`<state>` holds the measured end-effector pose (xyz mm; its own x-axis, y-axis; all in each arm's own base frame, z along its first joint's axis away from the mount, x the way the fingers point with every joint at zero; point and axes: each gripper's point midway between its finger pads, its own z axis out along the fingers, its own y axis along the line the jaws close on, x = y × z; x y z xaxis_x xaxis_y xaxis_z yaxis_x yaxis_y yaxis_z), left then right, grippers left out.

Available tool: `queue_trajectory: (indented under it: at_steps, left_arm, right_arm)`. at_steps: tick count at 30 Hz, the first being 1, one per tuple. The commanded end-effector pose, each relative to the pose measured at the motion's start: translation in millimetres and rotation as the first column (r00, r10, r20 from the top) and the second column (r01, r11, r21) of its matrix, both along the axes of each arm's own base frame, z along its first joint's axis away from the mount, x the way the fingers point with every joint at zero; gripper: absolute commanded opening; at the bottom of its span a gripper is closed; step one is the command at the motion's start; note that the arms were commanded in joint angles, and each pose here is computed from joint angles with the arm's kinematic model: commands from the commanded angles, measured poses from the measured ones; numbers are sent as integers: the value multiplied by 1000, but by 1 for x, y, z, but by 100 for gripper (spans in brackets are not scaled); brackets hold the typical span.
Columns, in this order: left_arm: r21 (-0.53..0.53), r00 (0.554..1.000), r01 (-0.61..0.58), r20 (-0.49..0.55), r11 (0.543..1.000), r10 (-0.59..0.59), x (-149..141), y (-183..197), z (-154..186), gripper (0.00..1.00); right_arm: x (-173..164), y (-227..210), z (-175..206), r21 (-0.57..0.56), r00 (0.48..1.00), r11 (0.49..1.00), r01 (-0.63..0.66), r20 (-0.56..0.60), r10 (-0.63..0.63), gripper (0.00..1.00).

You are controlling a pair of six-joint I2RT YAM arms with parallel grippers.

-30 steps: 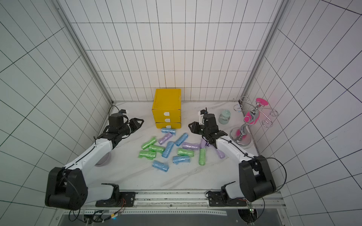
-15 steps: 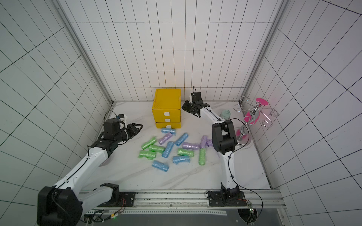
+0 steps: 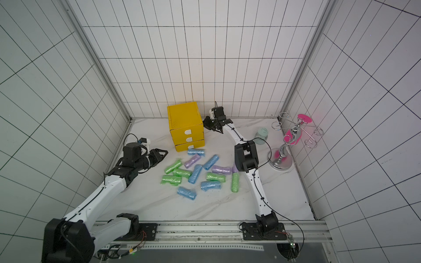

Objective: Sort the rolls of trash bags by color and place them into the drawer
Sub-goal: Adjust the storage box at the center of the board.

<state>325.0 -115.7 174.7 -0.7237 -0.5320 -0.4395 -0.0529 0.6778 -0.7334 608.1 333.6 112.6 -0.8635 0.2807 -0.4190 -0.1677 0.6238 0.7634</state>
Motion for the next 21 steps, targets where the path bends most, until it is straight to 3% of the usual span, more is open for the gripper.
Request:
queue_trajectory:
  at_steps: [1,11,18,21]
  left_arm:
    - [-16,1000,21,12,1000,-20,-1,-7,1,43]
    - [-11,996,79,41,997,-78,-6,-38,15,43]
    - [-104,998,37,48,994,-33,-5,-55,21,42]
    - [-158,998,4,58,987,6,-3,-55,22,42]
  right_arm:
    - [-9,27,23,71,998,996,-55,17,54,18]
    - [-27,-34,73,-43,995,998,46,90,-42,26]
    - [-79,-73,93,-155,989,984,87,129,-67,38]
    - [-108,-90,98,-152,982,979,136,150,-113,42]
